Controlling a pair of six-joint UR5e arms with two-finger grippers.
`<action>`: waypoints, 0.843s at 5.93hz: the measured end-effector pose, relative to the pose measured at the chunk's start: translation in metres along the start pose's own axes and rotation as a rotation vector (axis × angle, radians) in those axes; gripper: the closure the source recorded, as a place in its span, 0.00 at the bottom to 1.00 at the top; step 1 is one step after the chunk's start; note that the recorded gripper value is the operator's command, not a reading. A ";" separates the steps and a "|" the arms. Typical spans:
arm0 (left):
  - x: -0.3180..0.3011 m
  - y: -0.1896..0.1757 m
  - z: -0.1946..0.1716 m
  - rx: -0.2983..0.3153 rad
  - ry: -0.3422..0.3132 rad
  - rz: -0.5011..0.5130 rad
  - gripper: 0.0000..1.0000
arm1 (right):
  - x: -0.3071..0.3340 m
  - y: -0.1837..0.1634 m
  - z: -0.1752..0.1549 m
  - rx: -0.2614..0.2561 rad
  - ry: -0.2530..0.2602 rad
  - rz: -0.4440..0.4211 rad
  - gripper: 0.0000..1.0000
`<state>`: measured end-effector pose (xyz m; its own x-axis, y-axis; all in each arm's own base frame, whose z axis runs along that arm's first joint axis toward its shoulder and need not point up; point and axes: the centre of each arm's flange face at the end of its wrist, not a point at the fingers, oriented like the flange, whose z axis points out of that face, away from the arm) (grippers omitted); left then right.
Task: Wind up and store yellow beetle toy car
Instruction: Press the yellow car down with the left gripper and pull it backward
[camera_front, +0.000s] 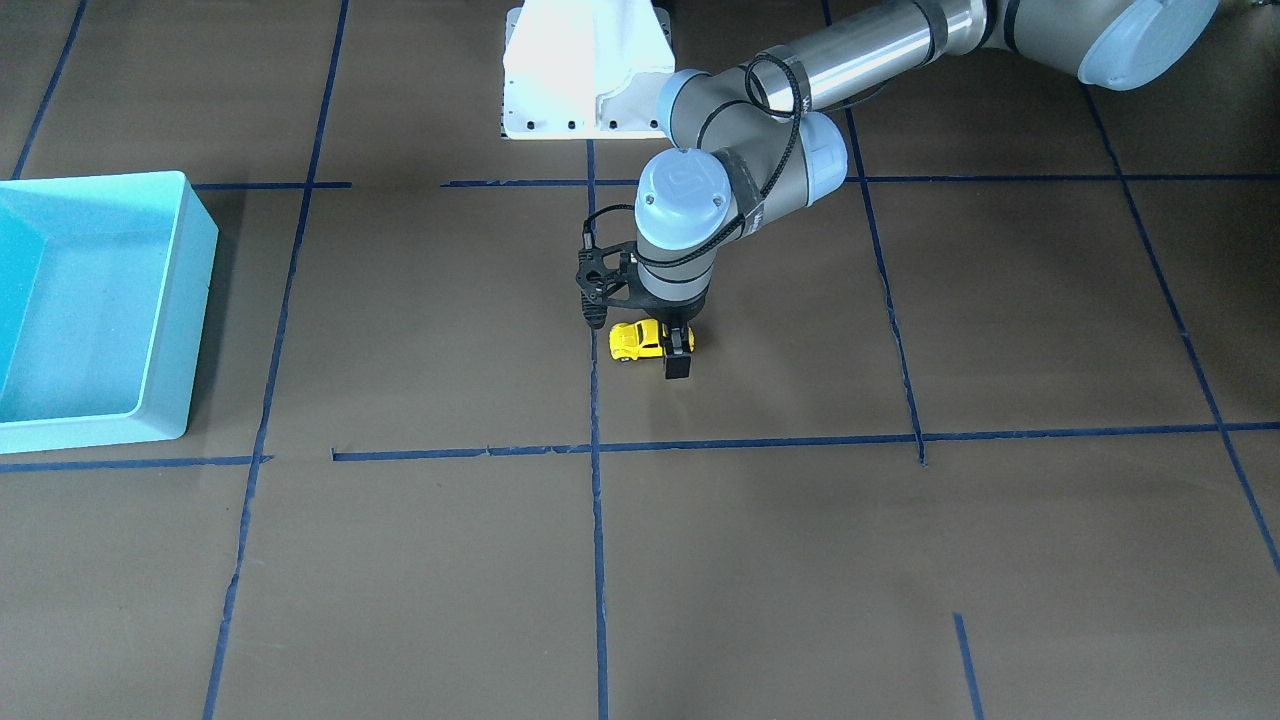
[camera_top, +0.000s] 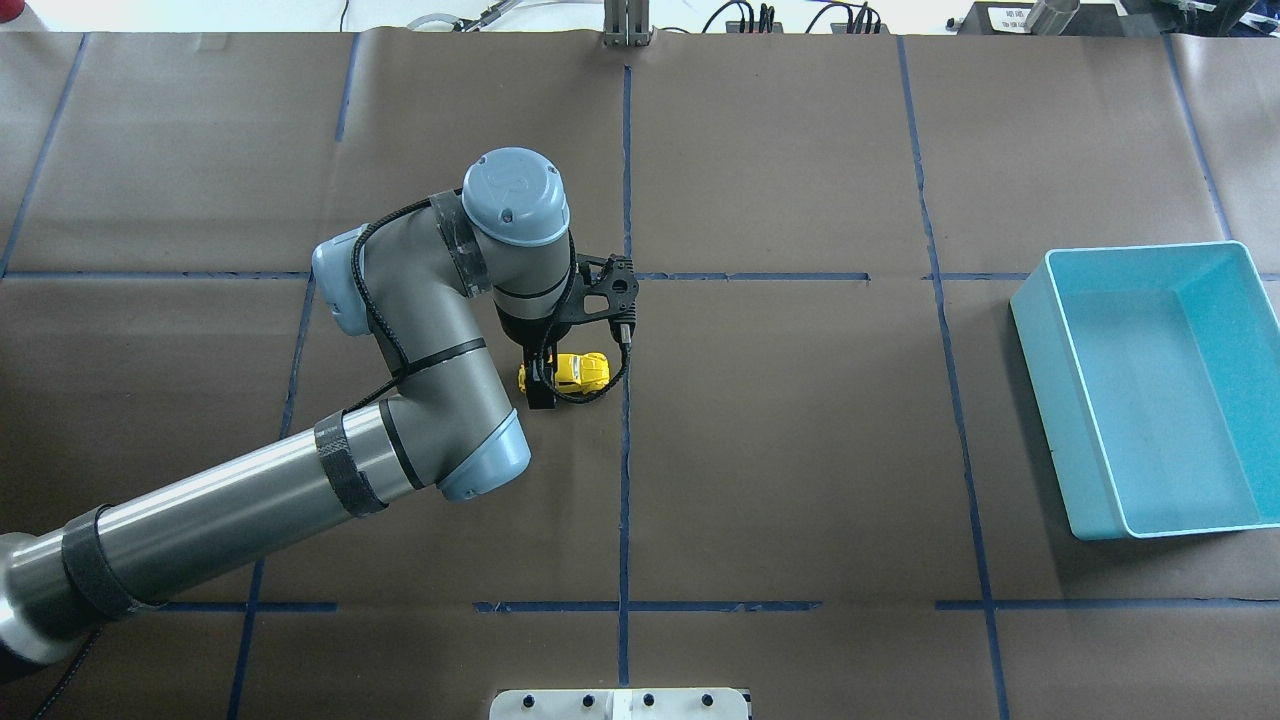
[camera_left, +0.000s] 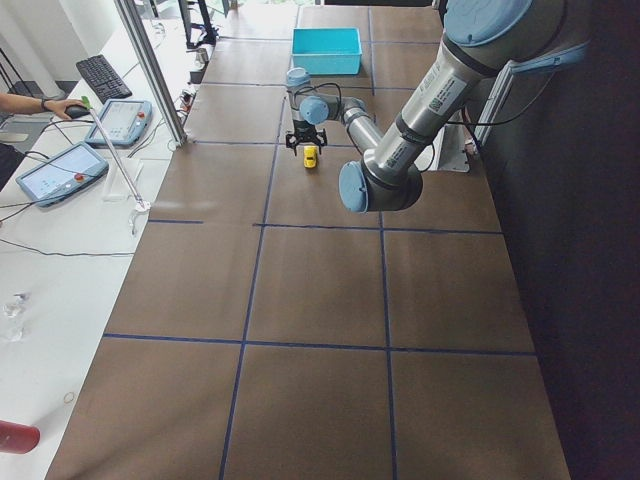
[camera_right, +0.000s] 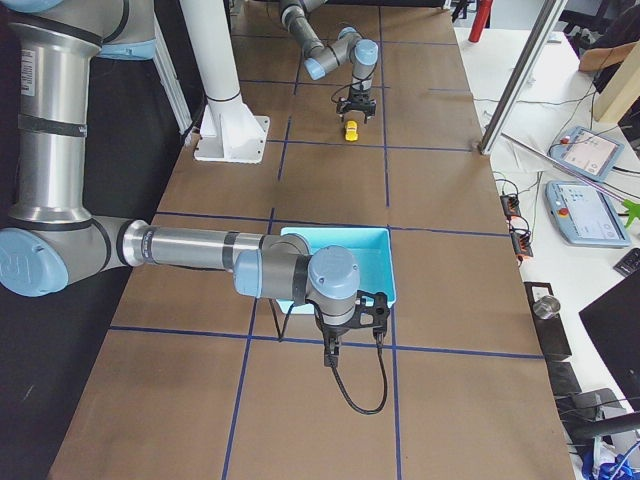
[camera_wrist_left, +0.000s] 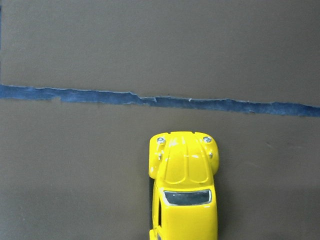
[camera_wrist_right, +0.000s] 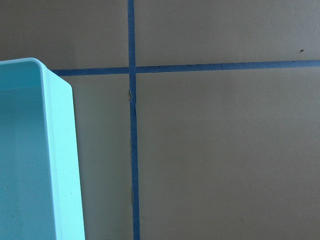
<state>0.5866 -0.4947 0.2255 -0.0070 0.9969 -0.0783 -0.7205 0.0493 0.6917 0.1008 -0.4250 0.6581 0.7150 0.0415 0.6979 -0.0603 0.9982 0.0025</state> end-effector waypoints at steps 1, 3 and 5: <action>-0.001 0.000 0.002 0.001 0.000 -0.001 0.00 | -0.001 -0.001 0.000 0.003 0.005 -0.008 0.00; 0.003 -0.007 0.011 0.019 -0.004 -0.028 0.00 | -0.002 -0.002 -0.001 0.009 0.008 -0.019 0.00; 0.009 -0.012 0.015 0.027 -0.001 -0.032 0.10 | -0.002 -0.002 -0.001 0.011 0.009 -0.020 0.00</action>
<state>0.6052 -0.4858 0.2271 0.0163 0.9949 -0.0996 -0.7016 0.0823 0.7078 0.0999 -0.4271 0.6558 0.7223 0.0216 0.6913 -0.0530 0.9983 0.0242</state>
